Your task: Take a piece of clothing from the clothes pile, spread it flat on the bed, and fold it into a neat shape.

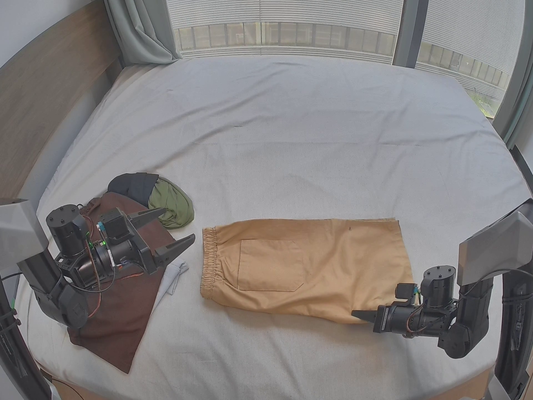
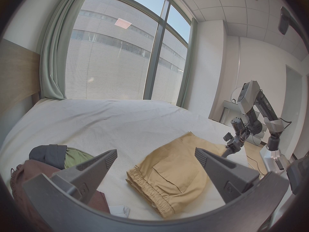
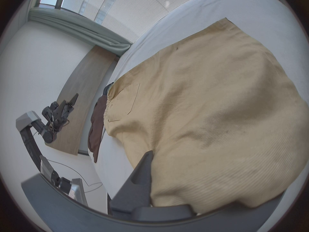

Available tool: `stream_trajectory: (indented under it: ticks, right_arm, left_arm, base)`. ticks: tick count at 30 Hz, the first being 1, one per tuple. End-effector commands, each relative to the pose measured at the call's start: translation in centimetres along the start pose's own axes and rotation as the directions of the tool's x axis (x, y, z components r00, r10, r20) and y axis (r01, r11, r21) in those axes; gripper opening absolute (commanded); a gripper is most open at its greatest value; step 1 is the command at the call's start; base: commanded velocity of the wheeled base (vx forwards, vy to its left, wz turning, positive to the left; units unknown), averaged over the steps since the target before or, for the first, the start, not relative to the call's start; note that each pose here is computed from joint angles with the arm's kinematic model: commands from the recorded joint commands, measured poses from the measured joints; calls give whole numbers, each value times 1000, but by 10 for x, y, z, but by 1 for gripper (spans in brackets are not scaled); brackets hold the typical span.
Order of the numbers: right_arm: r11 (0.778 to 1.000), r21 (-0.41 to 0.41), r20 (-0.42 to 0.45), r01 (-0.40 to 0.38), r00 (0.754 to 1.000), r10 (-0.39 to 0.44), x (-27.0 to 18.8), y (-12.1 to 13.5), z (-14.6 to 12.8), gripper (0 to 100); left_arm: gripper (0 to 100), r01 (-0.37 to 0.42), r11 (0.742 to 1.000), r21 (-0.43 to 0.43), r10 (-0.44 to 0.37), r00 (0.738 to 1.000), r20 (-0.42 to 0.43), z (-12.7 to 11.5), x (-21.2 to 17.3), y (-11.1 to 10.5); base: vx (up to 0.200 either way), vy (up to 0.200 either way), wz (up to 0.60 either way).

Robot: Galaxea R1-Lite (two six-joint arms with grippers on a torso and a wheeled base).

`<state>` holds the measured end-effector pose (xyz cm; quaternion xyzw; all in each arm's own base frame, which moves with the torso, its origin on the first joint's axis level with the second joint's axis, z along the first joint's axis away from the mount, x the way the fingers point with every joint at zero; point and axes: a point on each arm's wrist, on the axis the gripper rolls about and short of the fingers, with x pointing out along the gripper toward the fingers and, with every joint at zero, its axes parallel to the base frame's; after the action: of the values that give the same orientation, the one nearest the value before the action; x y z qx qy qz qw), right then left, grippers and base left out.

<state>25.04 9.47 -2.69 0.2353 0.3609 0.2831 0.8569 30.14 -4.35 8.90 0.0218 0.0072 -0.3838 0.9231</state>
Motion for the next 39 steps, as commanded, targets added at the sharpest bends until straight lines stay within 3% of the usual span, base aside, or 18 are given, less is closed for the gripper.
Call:
stream_trajectory:
  ticks: [1,9,10,20,25,32,39]
  right_arm:
    - [1000,-9,-17,15,1000,-15,-6,-1,-5,0]
    - [1000,-8,-14,18,1000,-18,-6,-2,-4,0]
    - [1000,-11,-12,18,1000,-18,-6,-2,-3,100]
    - [1000,-1,-79,25,997,-25,-12,0,-18,100]
    - [999,-36,-135,9,991,-14,-21,8,-29,100]
    - [987,-123,-204,-102,976,75,-38,19,-36,100]
    - [966,-161,-182,-203,968,173,-48,32,-26,100]
  left_arm:
    - [100,6,1000,-7,-6,1000,-5,-2,1,0]
    - [100,39,996,-75,-40,999,-9,-4,2,-3]
    - [100,41,996,-85,-42,999,-11,-5,1,-4]
    - [100,35,997,-68,-35,999,5,-1,3,0]
    - [100,35,996,-78,-35,999,0,-2,2,0]
    - [100,44,996,-75,-45,999,-6,-5,3,-1]
    - [100,46,996,-77,-46,999,-8,-5,2,-3]
  base:
    - [0,0,0]
    - [0,0,0]
    - [0,0,0]
    - [0,0,0]
    - [0,0,0]
    - [0,0,0]
    - [0,0,0]
